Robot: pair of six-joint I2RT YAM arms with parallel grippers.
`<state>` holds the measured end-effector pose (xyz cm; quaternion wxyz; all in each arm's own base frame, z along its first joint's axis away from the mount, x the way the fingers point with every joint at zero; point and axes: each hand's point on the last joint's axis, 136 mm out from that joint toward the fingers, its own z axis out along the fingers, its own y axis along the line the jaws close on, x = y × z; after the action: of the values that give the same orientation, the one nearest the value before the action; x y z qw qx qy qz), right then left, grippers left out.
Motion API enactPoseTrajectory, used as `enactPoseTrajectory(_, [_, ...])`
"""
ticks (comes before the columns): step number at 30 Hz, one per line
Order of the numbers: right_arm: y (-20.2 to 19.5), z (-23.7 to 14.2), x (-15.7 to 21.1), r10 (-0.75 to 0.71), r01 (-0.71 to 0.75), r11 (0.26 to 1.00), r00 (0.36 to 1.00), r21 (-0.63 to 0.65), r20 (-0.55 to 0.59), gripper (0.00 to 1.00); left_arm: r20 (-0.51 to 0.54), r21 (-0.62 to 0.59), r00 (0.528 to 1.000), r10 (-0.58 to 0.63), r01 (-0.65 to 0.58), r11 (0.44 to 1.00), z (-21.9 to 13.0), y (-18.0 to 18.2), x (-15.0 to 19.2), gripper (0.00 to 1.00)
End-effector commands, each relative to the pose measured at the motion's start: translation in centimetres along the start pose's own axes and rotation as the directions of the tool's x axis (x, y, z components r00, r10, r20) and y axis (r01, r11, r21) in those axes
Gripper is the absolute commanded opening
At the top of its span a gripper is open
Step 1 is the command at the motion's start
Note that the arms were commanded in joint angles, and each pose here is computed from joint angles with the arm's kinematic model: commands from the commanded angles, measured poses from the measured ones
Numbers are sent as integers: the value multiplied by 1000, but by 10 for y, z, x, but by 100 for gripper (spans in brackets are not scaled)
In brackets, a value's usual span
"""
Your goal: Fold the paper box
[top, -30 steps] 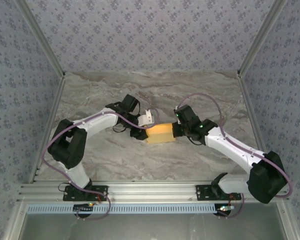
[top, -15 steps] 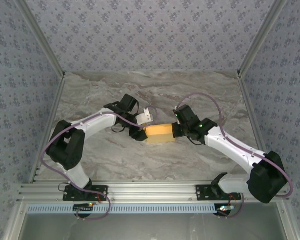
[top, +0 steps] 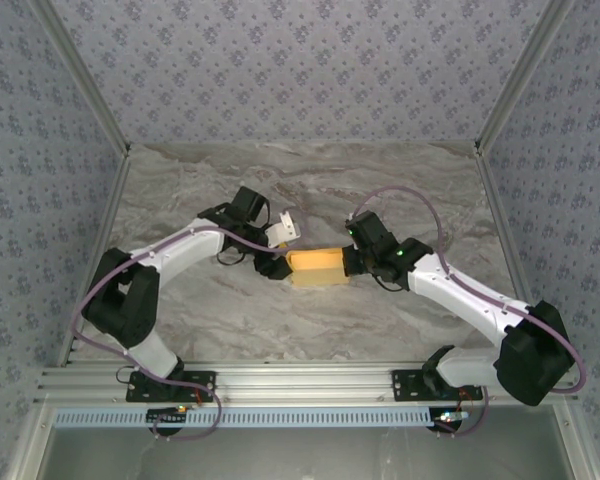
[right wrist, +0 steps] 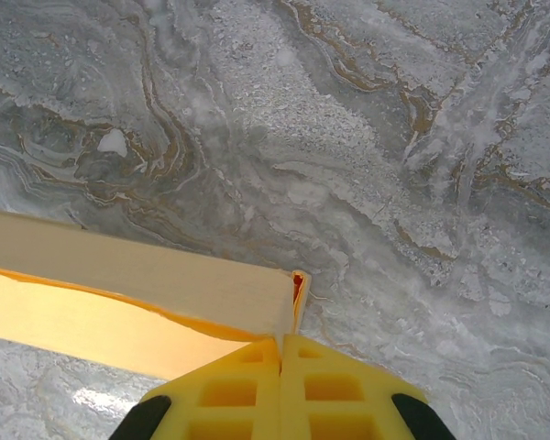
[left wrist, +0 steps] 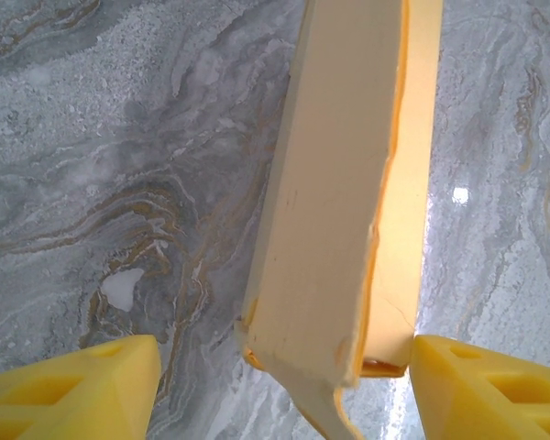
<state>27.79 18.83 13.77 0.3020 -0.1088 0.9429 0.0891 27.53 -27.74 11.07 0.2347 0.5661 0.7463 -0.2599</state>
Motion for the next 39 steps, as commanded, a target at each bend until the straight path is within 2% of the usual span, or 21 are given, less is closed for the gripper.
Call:
enactPoseTrajectory(1, [-1,3,3,26,-26,999,1000,23,-13,1,59,8,998,-30,30,1000,-10,-5,-8,71])
enactPoseTrajectory(9, [2,6,5,42,-42,999,999,19,-12,1,82,-45,993,-90,94,995,-18,-2,-6,70])
enactPoseTrajectory(16, [3,7,6,29,-28,999,999,33,-14,1,131,-76,976,-175,186,980,-31,-4,-11,65])
enactPoseTrajectory(21, [3,7,6,20,-20,999,1000,36,-16,1,164,-131,946,-280,302,944,-44,-2,-10,52])
enactPoseTrajectory(26, [5,8,5,13,-12,999,1000,36,-15,1,187,-190,926,-328,362,913,-54,-1,-10,41])
enactPoseTrajectory(35, [7,6,0,5,-5,999,1000,33,-9,2,140,-141,944,-297,316,938,-40,-21,-13,39])
enactPoseTrajectory(39, [8,7,0,2,-1,1000,1000,30,-11,1,120,-141,947,-300,315,939,-33,-19,-13,29])
